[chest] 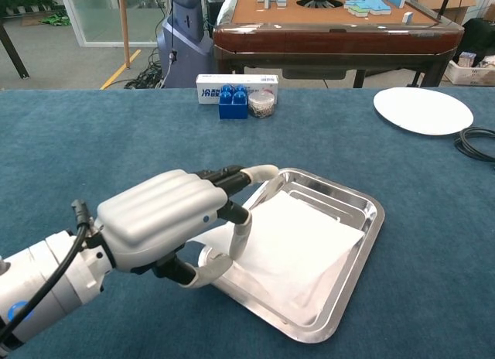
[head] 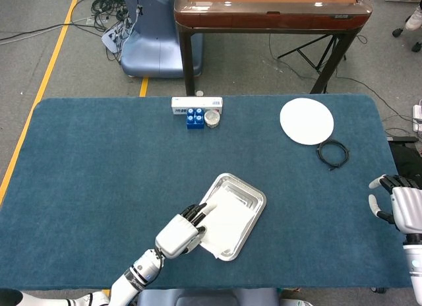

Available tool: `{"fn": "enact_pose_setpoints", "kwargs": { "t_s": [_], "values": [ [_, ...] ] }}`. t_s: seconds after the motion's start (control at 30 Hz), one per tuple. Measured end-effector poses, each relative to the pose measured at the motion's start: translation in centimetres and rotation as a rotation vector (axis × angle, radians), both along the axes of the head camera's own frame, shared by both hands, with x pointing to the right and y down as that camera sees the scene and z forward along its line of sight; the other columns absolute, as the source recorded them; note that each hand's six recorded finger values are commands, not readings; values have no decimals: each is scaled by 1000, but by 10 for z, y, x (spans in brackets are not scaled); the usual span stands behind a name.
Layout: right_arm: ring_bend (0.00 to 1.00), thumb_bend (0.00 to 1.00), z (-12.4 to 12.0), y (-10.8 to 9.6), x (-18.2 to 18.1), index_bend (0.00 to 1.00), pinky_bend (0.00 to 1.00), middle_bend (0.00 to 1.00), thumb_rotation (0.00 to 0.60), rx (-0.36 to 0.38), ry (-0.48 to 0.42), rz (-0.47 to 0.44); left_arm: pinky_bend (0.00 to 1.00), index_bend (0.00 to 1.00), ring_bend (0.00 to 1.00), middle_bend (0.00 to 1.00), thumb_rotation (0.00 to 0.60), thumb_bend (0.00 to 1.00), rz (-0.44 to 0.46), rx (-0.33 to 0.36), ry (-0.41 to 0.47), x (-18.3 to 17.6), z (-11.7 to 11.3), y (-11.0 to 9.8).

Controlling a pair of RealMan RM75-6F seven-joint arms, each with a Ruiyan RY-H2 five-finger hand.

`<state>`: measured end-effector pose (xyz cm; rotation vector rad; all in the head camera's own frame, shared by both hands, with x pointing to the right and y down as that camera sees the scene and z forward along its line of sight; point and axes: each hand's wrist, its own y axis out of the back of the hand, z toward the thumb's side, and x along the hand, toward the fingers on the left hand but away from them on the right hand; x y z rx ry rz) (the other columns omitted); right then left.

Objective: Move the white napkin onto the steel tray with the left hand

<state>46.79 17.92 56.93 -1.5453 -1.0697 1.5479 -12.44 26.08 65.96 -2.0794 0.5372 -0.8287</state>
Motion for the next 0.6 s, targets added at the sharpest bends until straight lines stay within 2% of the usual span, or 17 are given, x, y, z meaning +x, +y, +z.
{"fn": "enact_pose_setpoints", "kwargs": {
  "t_s": [0.13,0.3,0.4,0.6],
  "values": [
    [285,428,0,0,1,452,285,396,600,1,1,1,128,389,0,0,600,464,12,5,3,2,1,1],
    [285,428,0,0,0,452,285,396,600,2,-1,1,128,245,0,0,600,304,26,16,-15,5,4,0],
    [285,428,0,0,0,452,285,396,600,3,-1,0,128,219,0,0,600,268,23,7,-16,7,5,-1],
    [285,428,-1,0,1,452,285,396,600,3,-2,1,128,203,0,0,600,266,22,4,-20,7,5,-1]
  ]
}}
